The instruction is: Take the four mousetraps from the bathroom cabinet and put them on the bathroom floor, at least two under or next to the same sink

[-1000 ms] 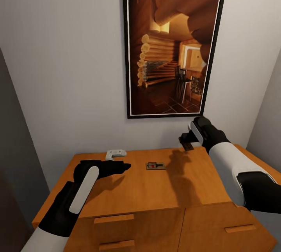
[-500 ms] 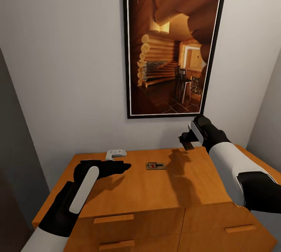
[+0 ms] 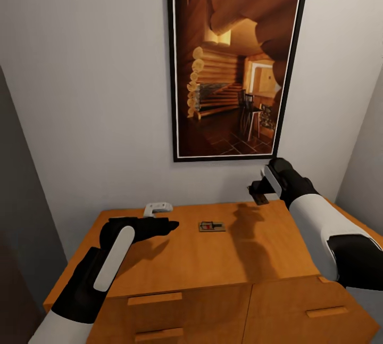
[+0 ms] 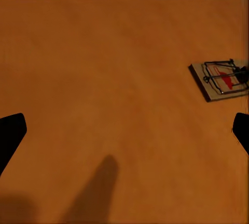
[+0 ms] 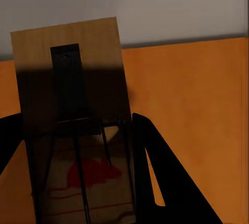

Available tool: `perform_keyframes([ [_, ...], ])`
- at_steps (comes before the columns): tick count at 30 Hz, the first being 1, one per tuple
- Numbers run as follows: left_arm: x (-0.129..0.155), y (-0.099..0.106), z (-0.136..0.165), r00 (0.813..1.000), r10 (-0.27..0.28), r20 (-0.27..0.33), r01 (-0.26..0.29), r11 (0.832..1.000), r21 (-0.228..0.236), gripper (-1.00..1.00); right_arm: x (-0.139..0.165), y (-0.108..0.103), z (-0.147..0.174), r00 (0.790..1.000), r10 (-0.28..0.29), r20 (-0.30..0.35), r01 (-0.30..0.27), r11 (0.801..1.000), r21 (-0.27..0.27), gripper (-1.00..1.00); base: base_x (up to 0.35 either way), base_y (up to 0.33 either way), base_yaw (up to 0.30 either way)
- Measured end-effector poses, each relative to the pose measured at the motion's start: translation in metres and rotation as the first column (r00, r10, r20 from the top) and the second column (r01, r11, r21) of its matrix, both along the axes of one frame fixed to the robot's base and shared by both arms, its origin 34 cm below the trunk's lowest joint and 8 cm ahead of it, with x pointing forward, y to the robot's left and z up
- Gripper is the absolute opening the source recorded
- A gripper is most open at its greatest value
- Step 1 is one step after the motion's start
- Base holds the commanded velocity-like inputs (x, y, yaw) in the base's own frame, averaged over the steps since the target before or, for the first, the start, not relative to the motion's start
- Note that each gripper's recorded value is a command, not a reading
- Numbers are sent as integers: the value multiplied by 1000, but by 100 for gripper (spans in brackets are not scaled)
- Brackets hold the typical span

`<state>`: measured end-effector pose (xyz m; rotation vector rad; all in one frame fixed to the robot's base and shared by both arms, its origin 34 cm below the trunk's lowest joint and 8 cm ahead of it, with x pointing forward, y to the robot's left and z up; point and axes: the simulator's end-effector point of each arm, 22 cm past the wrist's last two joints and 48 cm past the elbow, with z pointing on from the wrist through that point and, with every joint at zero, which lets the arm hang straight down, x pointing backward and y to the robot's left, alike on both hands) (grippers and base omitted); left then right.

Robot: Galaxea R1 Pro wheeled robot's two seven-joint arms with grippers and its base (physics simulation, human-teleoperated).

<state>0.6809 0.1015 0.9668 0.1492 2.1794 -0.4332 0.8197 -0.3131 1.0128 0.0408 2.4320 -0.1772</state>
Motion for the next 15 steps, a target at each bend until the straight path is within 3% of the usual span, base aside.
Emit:
perform_keyframes([
  [9,3,1,12,1000,3,25,-3,1000,6,100,-2,-2,4,1000,-3,5,3,1000,-3,-100,0,0,-185],
  [15,11,15,20,997,41,66,-46,996,78,100,-3,-3,7,1000,-4,9,4,1000,-4,-100,0,0,-234],
])
